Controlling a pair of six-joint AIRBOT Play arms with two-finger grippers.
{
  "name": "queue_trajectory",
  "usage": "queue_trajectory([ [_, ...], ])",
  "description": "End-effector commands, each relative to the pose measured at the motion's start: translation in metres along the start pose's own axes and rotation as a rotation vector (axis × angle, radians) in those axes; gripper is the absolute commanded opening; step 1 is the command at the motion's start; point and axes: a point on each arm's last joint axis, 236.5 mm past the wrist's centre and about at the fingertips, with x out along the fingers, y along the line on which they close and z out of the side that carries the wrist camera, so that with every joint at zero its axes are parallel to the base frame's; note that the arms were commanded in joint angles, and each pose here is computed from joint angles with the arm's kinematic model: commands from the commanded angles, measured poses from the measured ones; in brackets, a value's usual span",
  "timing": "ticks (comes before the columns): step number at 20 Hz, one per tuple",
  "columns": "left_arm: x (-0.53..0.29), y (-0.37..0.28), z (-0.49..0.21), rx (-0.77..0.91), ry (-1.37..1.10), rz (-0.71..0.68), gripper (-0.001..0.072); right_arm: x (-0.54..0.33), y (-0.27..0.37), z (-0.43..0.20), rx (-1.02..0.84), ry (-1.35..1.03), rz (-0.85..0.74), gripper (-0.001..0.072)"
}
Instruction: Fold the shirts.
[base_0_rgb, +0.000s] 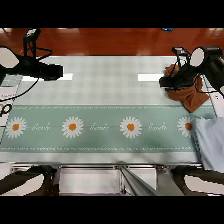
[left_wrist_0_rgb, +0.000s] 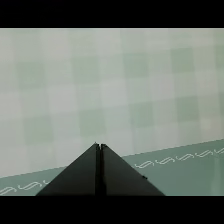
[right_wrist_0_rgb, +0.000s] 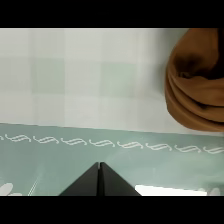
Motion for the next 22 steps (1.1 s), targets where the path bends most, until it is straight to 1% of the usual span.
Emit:
queue_trajectory([
  [1, 0.000, 0.001, 0.000, -0.001, 0.000, 0.001, 0.0020, 0.000, 0.001, 0.000, -0.001, 0.000, 0.001, 0.0026],
  [14, 0.000, 0.001, 0.000, -0.001, 0.000, 0.001, 0.0020, 0.000, 0.001, 0.000, -0.001, -0.001, 0.001, 0.0026],
  [15, 0.000, 0.001, 0.000, -0.001, 0.000, 0.001, 0.0020, 0.000, 0.000, 0.007, -0.002, -0.029, -0.001, 0.0026],
  [17, 0.001, 0.001, 0.006, -0.001, -0.024, 0.003, 0.0021, -0.003, 0.002, 0.039, -0.004, -0.164, 0.008, 0.0027],
  [18, 0.003, 0.003, 0.016, -0.003, -0.065, 0.008, 0.0060, -0.007, 0.003, 0.056, -0.002, -0.238, 0.011, 0.0075],
  [19, 0.004, 0.009, 0.025, 0.007, -0.101, 0.028, 0.0260, -0.012, -0.001, 0.075, 0.007, -0.324, -0.005, 0.0325],
  [20, 0.005, 0.021, 0.038, 0.039, -0.152, 0.081, 0.0502, -0.020, -0.009, 0.093, -0.003, -0.402, -0.042, 0.0417],
  [21, 0.002, 0.039, 0.046, 0.091, -0.178, 0.156, 0.0510, -0.031, -0.026, 0.107, 0.001, -0.463, -0.109, 0.0418],
  [22, -0.004, 0.057, 0.049, 0.096, -0.184, 0.222, 0.0510, -0.044, -0.051, 0.118, 0.035, -0.515, -0.194, 0.0417],
])
